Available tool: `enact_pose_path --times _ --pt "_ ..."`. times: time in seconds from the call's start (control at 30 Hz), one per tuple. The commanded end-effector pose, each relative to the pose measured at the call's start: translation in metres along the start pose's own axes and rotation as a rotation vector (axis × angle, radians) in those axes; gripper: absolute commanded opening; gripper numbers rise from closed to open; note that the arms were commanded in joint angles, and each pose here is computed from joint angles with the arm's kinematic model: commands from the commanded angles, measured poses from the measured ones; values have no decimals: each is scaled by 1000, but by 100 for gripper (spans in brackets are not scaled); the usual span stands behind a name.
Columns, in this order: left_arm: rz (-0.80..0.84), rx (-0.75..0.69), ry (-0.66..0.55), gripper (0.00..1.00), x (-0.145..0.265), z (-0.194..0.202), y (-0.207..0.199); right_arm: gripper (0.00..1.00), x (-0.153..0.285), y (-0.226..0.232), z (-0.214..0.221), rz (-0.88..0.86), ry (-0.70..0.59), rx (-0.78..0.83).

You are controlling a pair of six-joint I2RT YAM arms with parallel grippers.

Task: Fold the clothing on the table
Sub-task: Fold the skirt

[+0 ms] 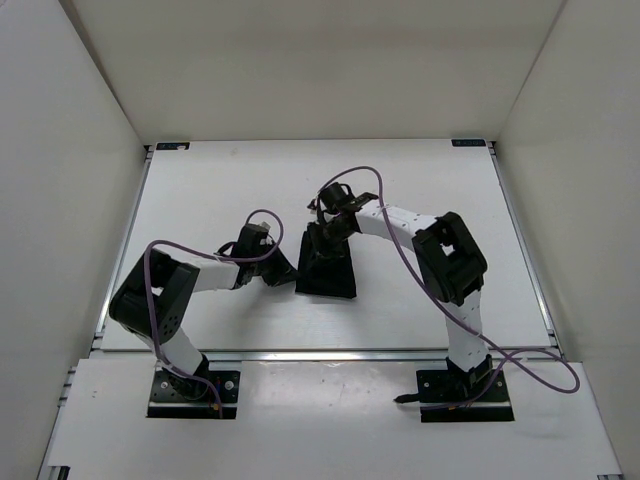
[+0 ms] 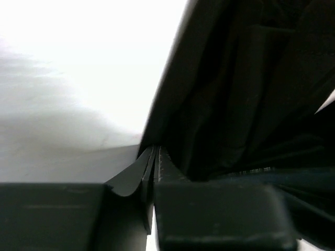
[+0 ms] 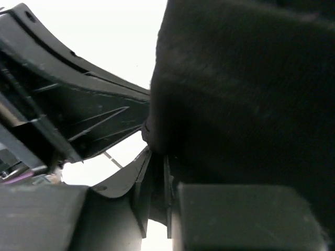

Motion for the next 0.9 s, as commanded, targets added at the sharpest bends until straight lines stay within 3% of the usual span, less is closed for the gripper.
enact_pose_path --times 0.0,0.1,0.13,0.17,0.23,0.37,0.47,0.5,0.67,0.87 --pt "-12 -2 0 16 13 1 8 14 1 21 -9 -74 8 73" --pt "9 -7 6 30 19 1 4 27 11 31 -16 -23 -17 143" --pt "20 -4 -7 42 23 -4 1 30 17 36 -16 -18 -33 162" --pt "30 0 -14 60 26 -6 -2 36 29 44 -21 -27 -64 179" --pt "66 17 -52 76 38 -14 -8 64 48 52 -22 -35 -102 184" --pt "108 41 -122 88 65 -24 -16 82 93 61 -17 -113 -191 160" --pt "111 61 -167 93 82 -34 -13 82 118 52 -16 -190 -257 124" --pt "108 68 -170 99 89 -33 -12 81 118 40 -15 -217 -256 95" --pt "121 45 -191 99 114 -30 -15 71 114 21 -5 -310 -235 73" --pt "95 13 -175 99 135 -18 -4 69 114 6 15 -298 -221 47"
Point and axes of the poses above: each gripper's point midway between its finger pads, its own x axis back along the fingers, its own y axis along the line the jaws close on, z = x × y, the point moved 3 cm from there along x, back along the fingers, and after that the axes turned 14 degrees about -x, right-handed, at the moved point
